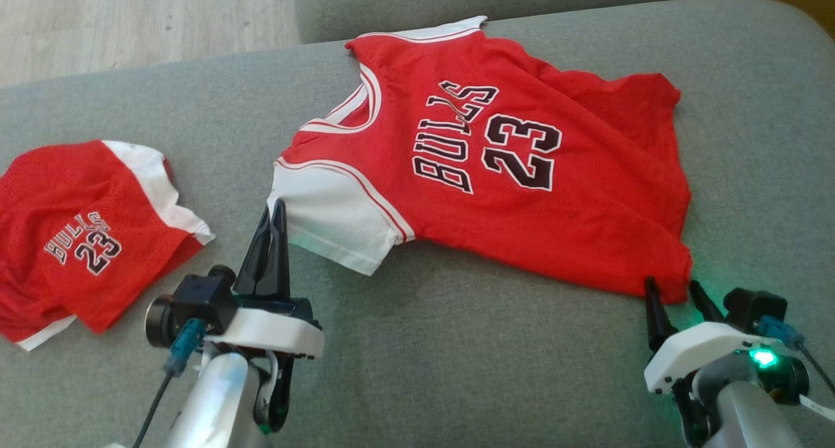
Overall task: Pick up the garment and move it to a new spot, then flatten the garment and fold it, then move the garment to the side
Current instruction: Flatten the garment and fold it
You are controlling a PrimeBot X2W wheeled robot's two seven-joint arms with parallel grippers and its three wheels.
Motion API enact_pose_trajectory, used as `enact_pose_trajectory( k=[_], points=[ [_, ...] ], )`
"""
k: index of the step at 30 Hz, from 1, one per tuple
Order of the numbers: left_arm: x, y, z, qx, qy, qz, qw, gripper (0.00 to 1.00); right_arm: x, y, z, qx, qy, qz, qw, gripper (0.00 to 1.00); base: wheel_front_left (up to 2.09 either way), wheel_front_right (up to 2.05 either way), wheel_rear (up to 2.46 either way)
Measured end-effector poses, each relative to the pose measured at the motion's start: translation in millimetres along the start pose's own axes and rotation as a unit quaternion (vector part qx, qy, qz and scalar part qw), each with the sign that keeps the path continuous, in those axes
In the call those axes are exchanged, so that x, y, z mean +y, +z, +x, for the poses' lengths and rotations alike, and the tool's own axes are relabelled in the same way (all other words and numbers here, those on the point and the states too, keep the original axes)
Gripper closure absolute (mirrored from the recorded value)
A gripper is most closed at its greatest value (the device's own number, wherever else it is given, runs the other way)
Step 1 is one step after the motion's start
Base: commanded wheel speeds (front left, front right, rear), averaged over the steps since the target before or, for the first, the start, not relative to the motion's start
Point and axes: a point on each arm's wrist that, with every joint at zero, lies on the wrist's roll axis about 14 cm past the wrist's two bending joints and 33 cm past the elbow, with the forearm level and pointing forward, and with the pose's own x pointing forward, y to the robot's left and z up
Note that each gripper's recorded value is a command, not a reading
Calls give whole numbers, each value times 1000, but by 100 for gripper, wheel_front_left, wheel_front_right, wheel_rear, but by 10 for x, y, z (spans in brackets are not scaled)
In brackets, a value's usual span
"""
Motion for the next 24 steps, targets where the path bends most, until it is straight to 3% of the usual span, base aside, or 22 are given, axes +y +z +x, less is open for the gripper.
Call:
enact_pose_trajectory(
  k=[5, 6, 7, 8, 15, 17, 21, 24],
  points=[
    [15, 9, -3, -2, 2, -1, 1000, 100, 55, -3, 54, 13, 7, -4, 1000, 0, 0, 0, 0],
    [14, 15, -2, -3, 2, -1, 1000, 100, 72, -3, 65, 16, 10, -4, 1000, 30, 0, 0, 0],
    [13, 19, 0, -3, 2, -1, 1000, 100, 91, -5, 72, 18, 13, -3, 1000, 82, 0, 0, 0],
    [12, 21, 3, -4, 2, -1, 1000, 100, 111, -8, 77, 20, 16, -2, 1000, 100, 0, 0, 0],
    [44, 73, 11, -11, 8, -15, 1000, 100, 299, 134, 66, -7, 44, 13, 999, 100, 0, 0, 0],
    [129, 140, 11, -24, 24, -72, 997, 100, 398, 340, 51, -46, 60, 11, 997, 100, 0, 0, 0],
    [140, 361, 25, -58, 25, -102, 993, 100, 521, 908, -28, -137, 80, 13, 987, 100, 0, 0, 0],
    [134, 655, 51, -99, 17, -109, 989, 100, 593, 1470, -145, -218, 92, 7, 972, 100, 0, 0, 0]
  ],
)
